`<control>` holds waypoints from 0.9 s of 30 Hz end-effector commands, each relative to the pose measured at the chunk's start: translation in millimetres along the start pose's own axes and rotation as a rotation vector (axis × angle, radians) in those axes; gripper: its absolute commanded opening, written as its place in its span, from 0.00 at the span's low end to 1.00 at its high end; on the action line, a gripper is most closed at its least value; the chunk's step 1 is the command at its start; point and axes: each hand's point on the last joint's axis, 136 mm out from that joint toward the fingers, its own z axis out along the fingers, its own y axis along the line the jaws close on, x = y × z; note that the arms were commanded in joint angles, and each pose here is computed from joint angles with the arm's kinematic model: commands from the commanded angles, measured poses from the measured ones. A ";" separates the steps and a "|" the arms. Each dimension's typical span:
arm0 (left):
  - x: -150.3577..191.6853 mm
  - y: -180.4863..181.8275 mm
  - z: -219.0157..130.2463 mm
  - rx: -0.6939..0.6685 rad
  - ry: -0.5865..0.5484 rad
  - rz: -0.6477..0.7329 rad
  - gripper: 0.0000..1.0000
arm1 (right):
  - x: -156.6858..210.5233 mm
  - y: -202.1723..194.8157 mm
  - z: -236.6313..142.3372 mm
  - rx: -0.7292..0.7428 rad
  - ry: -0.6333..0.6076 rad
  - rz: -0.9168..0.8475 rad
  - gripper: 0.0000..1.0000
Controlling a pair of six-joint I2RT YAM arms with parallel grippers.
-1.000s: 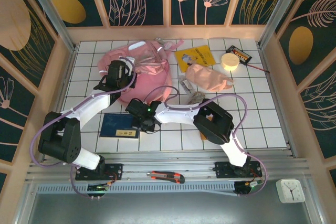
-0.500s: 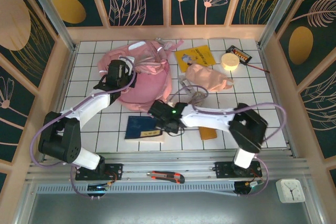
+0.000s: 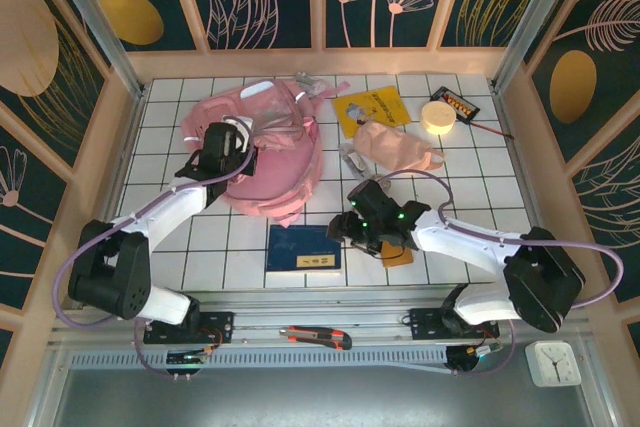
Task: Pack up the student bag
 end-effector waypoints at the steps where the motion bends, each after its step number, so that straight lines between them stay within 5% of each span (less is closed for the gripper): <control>1: 43.8 14.9 -7.7 -0.062 0.142 -0.100 0.00 | 6.9 9.8 5.7 -0.114 0.072 -0.095 0.71; 9: 110.6 -10.4 -2.3 0.044 0.316 -0.386 0.00 | 15.9 -2.4 31.2 -0.142 0.139 -0.078 0.72; 13: 118.5 -10.4 -1.1 0.052 0.314 -0.370 0.12 | 15.1 -1.5 42.2 -0.154 0.148 -0.071 0.71; 17: 113.3 -7.2 -1.1 0.055 0.305 -0.347 0.09 | 12.8 4.6 52.3 -0.182 0.152 -0.076 0.67; 27: 172.3 -26.3 7.4 0.137 0.427 -0.465 0.00 | 1.3 44.4 58.6 -0.265 0.111 -0.124 0.48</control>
